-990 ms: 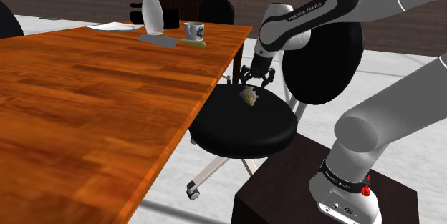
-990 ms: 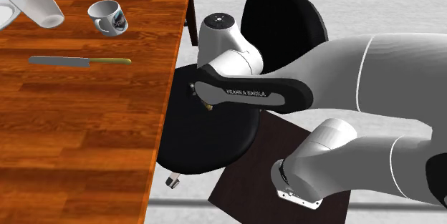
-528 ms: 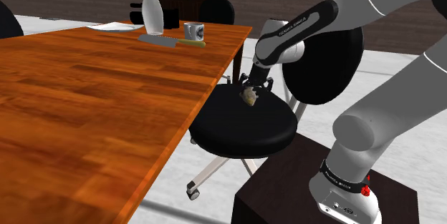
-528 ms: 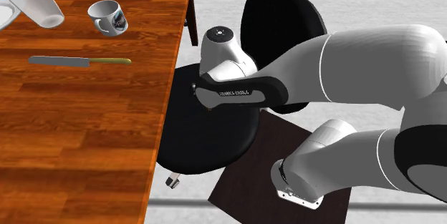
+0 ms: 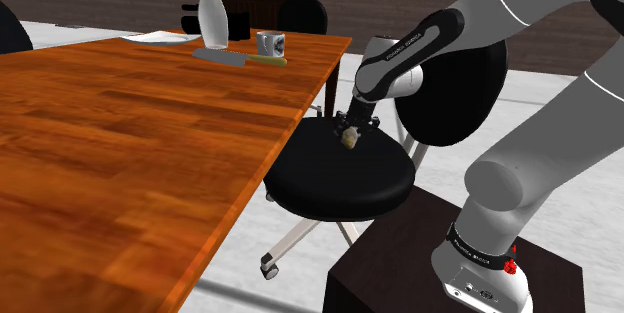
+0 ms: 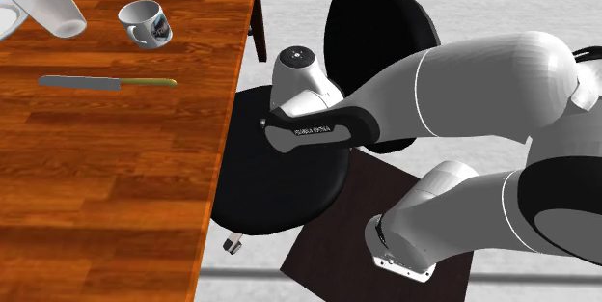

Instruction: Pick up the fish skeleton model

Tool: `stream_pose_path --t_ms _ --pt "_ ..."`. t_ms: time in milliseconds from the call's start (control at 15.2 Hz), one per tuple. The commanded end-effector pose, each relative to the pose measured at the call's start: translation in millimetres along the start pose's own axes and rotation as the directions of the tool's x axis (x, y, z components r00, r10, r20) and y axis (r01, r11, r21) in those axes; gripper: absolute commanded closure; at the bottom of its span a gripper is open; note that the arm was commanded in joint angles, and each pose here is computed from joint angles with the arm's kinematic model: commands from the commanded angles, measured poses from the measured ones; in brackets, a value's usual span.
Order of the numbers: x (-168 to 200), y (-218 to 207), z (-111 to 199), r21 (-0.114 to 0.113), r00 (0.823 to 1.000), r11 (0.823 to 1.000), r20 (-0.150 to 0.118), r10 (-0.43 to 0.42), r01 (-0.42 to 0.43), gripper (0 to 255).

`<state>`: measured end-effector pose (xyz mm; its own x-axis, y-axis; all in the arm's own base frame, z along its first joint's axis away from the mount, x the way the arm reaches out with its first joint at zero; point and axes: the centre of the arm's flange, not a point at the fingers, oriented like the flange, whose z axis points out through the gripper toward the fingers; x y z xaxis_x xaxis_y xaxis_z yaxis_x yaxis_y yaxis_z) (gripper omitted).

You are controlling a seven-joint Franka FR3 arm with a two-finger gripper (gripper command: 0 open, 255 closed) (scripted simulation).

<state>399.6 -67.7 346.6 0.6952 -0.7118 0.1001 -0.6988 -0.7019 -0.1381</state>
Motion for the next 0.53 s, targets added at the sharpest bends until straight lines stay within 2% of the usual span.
stream_pose_path --t_ms 0,462 --pt "0.1 0.4 0.6 0.000 1.000 1.000 0.000 0.001 -0.001 255" --pt "1.3 -0.5 -4.6 0.000 1.000 1.000 0.000 0.001 -0.001 255"
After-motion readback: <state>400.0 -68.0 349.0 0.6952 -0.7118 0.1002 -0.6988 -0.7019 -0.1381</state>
